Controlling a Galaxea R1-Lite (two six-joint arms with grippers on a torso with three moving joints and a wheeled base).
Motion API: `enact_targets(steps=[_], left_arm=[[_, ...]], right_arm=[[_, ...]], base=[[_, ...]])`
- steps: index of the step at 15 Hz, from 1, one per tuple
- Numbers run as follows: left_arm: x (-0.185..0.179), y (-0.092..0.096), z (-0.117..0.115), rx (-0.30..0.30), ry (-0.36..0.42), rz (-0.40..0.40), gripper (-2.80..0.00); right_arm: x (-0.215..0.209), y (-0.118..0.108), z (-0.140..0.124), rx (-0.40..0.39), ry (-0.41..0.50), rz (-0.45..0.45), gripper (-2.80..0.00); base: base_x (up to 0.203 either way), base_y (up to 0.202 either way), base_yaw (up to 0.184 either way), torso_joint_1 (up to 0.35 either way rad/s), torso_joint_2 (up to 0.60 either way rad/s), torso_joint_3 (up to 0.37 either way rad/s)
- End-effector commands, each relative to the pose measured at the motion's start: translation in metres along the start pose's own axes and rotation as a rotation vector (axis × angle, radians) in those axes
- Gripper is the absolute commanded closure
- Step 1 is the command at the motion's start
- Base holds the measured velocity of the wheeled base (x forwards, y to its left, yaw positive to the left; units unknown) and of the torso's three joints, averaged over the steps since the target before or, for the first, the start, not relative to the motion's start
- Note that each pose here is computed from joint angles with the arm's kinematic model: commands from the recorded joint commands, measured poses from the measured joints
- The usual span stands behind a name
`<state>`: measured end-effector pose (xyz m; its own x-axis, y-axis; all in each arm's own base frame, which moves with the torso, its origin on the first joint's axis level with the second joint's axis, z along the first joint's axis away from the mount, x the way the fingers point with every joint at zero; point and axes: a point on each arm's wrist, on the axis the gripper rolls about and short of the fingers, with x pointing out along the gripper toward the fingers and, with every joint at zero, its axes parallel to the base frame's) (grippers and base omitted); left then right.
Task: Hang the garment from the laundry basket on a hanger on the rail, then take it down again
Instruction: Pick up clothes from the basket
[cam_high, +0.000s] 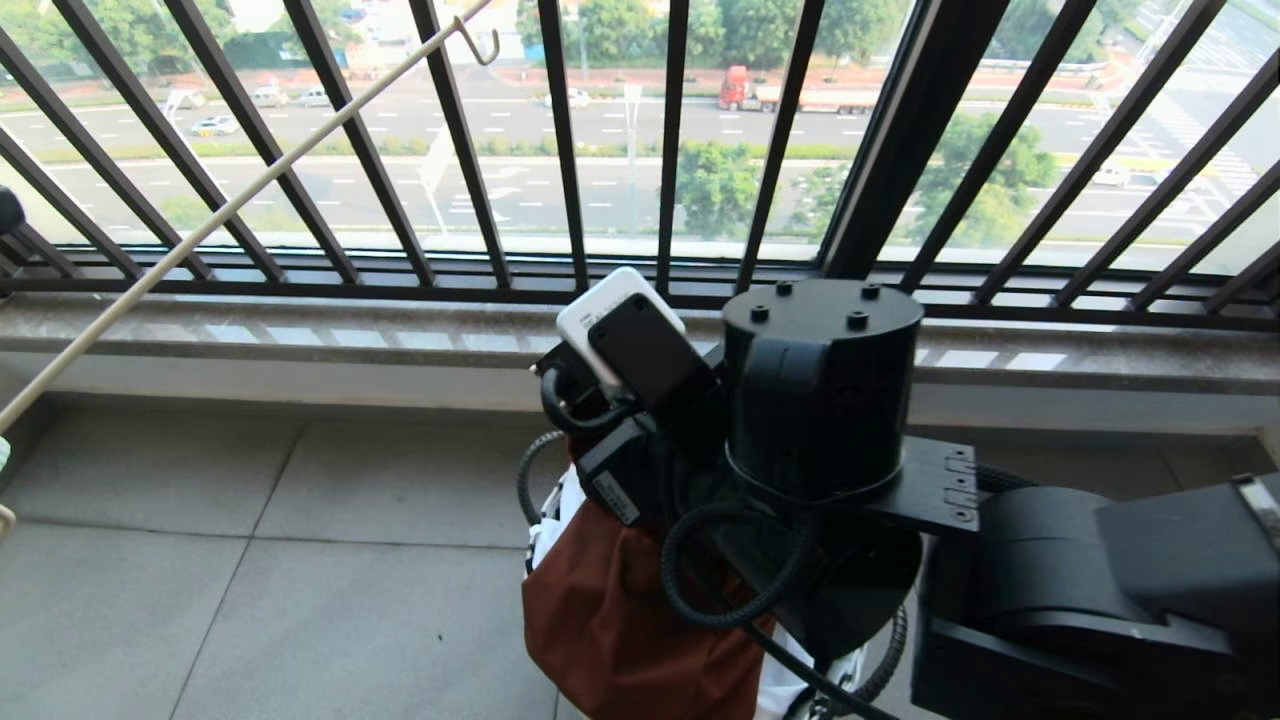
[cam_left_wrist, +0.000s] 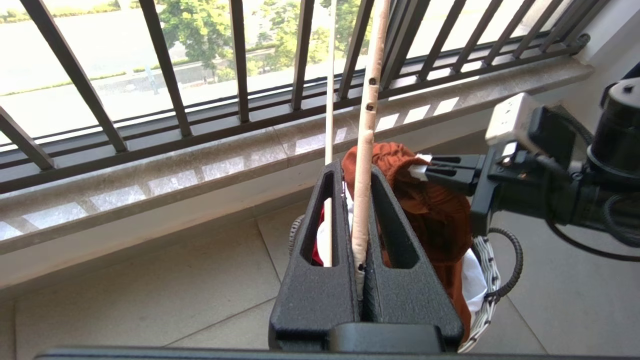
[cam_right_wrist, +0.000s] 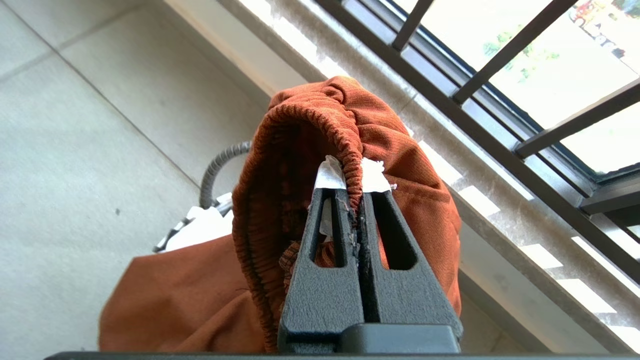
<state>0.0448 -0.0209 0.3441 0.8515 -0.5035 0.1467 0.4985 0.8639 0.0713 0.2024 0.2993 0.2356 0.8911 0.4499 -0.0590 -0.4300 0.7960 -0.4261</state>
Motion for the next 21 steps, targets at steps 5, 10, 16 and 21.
enact_targets(steps=[5,10,16,21], left_arm=[[0.004,0.001,-0.002,-0.003,0.016,-0.006,0.00],[0.009,0.001,-0.006,-0.005,0.036,-0.012,0.00],[0.024,0.003,-0.012,-0.038,0.080,-0.015,0.00],[0.034,0.004,-0.018,-0.063,0.112,-0.063,0.00]], right_arm=[[-0.045,-0.038,0.039,0.108,-0.140,-0.037,0.00],[-0.056,-0.053,0.055,0.188,-0.261,-0.093,0.00],[-0.084,-0.073,0.054,0.337,-0.303,-0.089,0.00],[-0.094,-0.091,0.038,0.418,-0.303,-0.069,0.00]], base=[[0.000,0.000,0.000,0.000,0.00,0.000],[0.000,0.000,0.000,0.000,0.00,0.000],[0.000,0.000,0.000,0.000,0.00,0.000],[0.000,0.000,0.000,0.000,0.00,0.000]])
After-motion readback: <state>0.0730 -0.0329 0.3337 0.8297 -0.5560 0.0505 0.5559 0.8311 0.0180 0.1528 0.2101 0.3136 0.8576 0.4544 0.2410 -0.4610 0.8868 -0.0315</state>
